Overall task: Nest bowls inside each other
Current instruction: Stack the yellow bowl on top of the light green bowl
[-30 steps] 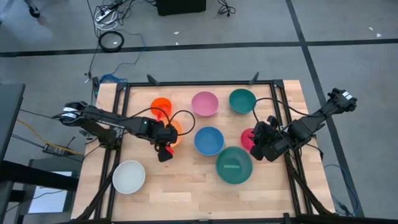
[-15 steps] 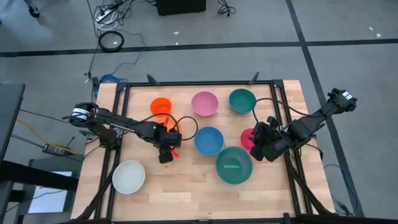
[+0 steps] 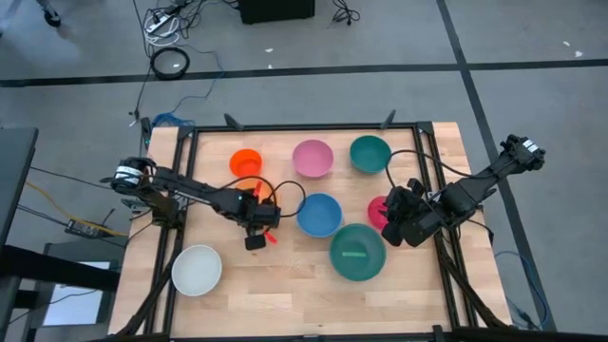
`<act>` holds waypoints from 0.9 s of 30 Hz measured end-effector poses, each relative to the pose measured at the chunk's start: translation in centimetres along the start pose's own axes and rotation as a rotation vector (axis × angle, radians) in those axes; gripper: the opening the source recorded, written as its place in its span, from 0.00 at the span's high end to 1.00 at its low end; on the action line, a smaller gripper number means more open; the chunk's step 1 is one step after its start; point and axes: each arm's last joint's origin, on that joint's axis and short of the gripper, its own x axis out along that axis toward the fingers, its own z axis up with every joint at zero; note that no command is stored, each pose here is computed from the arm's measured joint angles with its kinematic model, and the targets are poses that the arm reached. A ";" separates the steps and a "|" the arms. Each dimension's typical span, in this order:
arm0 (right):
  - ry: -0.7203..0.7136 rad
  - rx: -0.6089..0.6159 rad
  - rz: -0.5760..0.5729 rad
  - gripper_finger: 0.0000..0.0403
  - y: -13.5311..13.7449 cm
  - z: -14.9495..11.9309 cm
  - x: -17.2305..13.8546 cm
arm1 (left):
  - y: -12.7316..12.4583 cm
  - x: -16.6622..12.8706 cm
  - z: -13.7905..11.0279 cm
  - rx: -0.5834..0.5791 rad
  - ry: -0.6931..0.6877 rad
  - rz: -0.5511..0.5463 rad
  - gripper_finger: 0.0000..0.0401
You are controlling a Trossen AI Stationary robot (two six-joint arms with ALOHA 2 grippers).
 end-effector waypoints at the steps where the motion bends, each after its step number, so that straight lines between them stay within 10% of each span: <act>1: -0.005 0.000 -0.003 0.74 0.0 0.0 0.0 | -0.1 -0.1 0.0 0.006 0.000 0.011 0.98; 14: -0.072 -0.014 -0.048 0.74 -0.1 0.2 0.0 | -3.8 -8.2 3.5 0.140 -0.229 0.174 0.99; 27: -0.305 0.004 -0.030 0.74 0.5 0.0 -1.8 | -6.6 -14.7 9.3 0.346 -0.735 -0.083 0.99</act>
